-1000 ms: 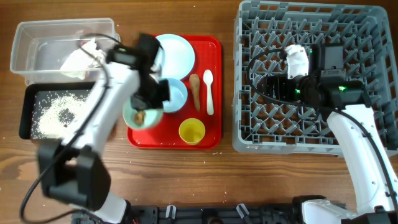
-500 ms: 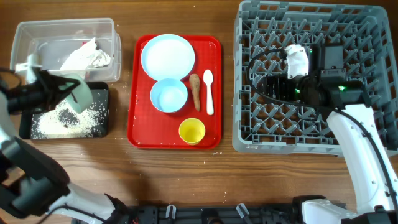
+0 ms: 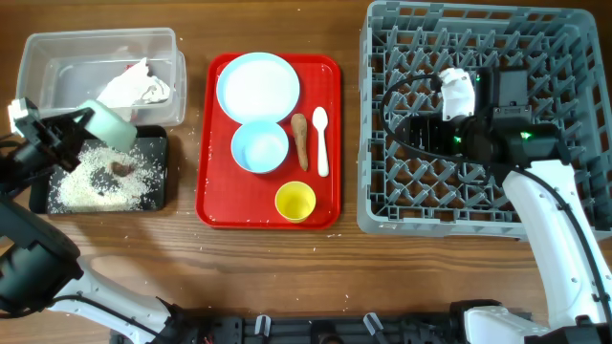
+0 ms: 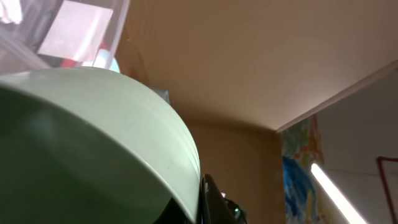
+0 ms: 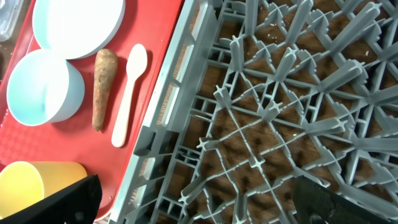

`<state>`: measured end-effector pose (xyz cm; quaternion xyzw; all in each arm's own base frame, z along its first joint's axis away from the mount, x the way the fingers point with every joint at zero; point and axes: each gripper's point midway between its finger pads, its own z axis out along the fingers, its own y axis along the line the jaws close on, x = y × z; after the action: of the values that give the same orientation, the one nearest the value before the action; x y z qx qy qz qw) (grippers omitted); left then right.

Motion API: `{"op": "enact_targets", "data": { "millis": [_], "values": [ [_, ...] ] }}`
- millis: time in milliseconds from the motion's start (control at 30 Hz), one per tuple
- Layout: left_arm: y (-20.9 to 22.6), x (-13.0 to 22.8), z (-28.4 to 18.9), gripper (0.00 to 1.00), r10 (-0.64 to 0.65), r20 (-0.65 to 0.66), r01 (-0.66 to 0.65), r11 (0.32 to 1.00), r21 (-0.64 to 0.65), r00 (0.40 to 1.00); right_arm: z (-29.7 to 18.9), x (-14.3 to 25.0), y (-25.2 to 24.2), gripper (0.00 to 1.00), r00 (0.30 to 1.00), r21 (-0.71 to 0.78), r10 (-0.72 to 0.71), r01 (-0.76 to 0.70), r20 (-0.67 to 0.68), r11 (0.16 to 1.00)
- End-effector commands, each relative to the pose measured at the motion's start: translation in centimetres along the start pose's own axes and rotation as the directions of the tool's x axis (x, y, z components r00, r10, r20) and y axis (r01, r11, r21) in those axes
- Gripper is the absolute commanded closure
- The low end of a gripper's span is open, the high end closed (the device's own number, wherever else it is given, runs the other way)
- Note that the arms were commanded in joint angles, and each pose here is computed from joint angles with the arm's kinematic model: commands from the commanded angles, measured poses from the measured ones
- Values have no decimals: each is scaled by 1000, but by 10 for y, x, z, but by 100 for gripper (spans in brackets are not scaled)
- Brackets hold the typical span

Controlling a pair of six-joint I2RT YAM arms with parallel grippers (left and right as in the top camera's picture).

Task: Sort waste into correct bins and load items into the dishwasher rack
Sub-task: 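Tip the food scrap from the green bowl onto the black tray, then return the green bowl to the red tray and release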

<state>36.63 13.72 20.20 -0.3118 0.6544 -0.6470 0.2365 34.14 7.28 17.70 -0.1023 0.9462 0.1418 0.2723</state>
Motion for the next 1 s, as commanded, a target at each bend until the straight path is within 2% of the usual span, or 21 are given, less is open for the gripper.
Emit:
{"op": "enact_targets", "data": {
  "millis": [0,133,233,267,300,367,433,467,500,567,633,800,867,900,967],
  "values": [
    [-9,-2,-1,96,-7,15,6,998,59,1000,-3,-7,3,0,1000,-18,11,-11,17,1000],
    [-25,9,9,96,17,-14,-17,998,55,1000,-3,-8,3,0,1000,-17,10,-10,19,1000],
    [-55,31,31,96,162,-91,-162,987,9,983,-3,-9,3,0,1000,-17,9,-8,25,1000],
    [-59,41,40,96,211,-131,-217,975,-36,969,-3,-9,3,0,1000,-17,9,-9,25,1000],
    [-59,56,51,96,270,-200,-300,944,-135,942,-3,-9,3,0,1000,-17,9,-9,25,1000],
    [-41,72,60,96,259,-292,-364,841,-401,921,-3,-9,3,0,1000,-17,9,-8,25,1000],
    [-26,87,63,96,247,-334,-408,682,-607,910,-3,-9,3,0,1000,-17,8,-8,27,1000],
    [-23,95,65,96,253,-359,-435,624,-649,898,-3,-10,3,0,1000,-16,7,-7,30,1000],
    [-17,109,70,96,249,-399,-469,530,-706,883,-3,-11,3,0,999,-16,6,-5,34,1000],
    [-4,125,77,96,216,-424,-476,389,-789,879,-3,-14,2,0,999,-16,2,-2,45,1000],
    [17,148,92,96,176,-467,-499,280,-820,867,-2,-17,2,0,999,-15,0,1,53,1000],
    [92,204,125,96,125,-548,-562,147,-814,827,5,-15,0,0,999,-16,5,-4,38,1000],
    [113,219,131,96,120,-581,-593,139,-793,805,7,-15,0,0,999,-16,6,-5,33,1000],
    [119,222,131,96,123,-591,-603,125,-788,797,7,-15,0,0,999,-16,6,-5,33,1000],
    [129,219,124,96,136,-581,-592,57,-804,802,7,-15,0,0,999,-17,6,-6,32,1000]
  ]
}}
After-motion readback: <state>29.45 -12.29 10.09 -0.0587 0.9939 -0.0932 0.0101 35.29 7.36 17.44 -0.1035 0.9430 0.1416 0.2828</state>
